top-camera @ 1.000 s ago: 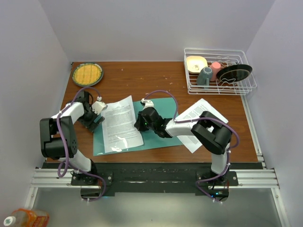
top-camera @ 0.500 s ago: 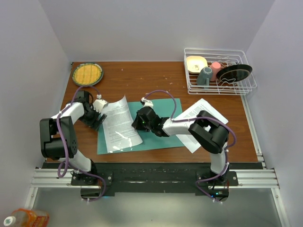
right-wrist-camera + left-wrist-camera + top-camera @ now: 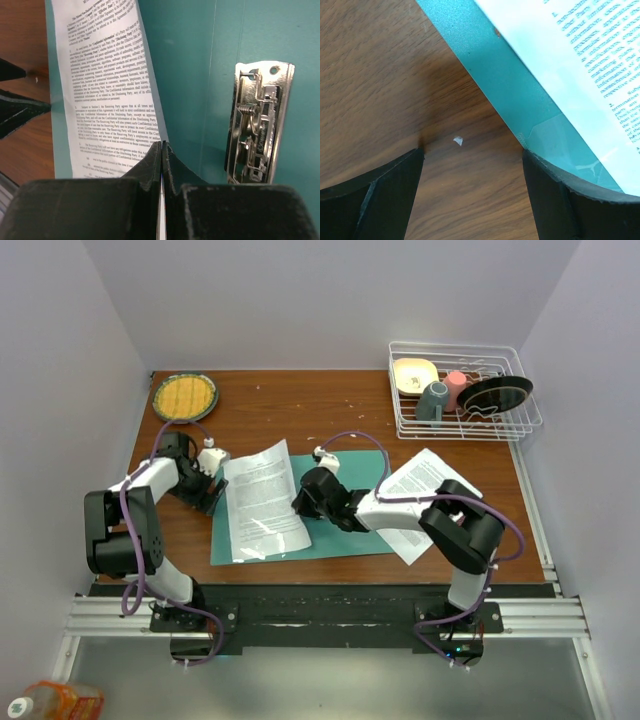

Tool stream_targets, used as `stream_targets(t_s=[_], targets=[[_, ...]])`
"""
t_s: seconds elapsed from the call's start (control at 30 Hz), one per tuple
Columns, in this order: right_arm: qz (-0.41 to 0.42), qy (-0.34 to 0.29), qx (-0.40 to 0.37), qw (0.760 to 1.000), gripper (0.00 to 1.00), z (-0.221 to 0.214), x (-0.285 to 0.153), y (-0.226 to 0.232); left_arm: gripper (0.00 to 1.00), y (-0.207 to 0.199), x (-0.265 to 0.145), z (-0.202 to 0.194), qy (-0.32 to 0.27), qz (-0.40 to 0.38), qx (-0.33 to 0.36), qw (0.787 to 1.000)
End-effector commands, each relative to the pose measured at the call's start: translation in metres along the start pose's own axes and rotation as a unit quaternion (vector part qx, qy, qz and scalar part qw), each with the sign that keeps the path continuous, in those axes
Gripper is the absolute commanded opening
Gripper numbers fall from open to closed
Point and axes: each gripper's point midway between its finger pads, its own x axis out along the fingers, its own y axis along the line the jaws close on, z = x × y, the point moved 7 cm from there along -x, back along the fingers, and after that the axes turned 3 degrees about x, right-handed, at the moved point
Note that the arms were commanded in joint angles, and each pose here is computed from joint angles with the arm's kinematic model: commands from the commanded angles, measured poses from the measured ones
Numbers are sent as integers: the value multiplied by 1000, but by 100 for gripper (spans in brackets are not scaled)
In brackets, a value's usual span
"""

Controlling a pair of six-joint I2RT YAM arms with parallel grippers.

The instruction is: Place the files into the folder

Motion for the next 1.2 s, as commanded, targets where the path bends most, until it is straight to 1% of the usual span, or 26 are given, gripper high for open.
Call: stream_targets(t_s=[0.0, 0.2, 0.43, 0.6, 0.63, 0.67, 0.8, 0.87, 0.97, 1.0, 1.1, 1.17], targets=[[-10, -28, -24, 999, 0, 11, -18, -2, 86, -12, 24, -19, 33, -10, 0, 999], [-12, -6, -40, 999, 0, 1, -18, -11, 86, -11, 25, -23, 38, -2, 5, 999], [-33, 17, -30, 999, 0, -21, -18, -34, 86, -11, 22, -21, 35, -3, 6, 999], [-31, 32, -46, 998, 0, -26, -12, -31, 85, -10, 21, -19, 35, -6, 6, 999], [-34, 35, -50, 998, 6, -27, -13, -32, 85, -10, 20, -19, 32, -5, 6, 999], [-37, 38, -55, 997, 9, -26, -14, -32, 85, -10, 20, -18, 33, -5, 6, 999], [-33, 44, -70, 996, 17, -24, -26, -34, 85, -10, 18, -19, 32, -1, 10, 999], [-24, 48, -74, 996, 24, -24, -32, -33, 85, -10, 19, -20, 33, 0, 9, 999], [-18, 60, -84, 994, 28, -23, -38, -31, 85, -10, 19, -19, 31, -2, 8, 999], [-18, 64, -88, 994, 31, -23, -40, -31, 85, -11, 19, -19, 31, -3, 7, 999], [-21, 73, -93, 993, 30, -26, -44, -35, 85, -11, 19, -20, 32, -5, 7, 999], [-21, 73, -93, 993, 23, -26, -46, -37, 85, -11, 18, -19, 30, -3, 8, 1000]])
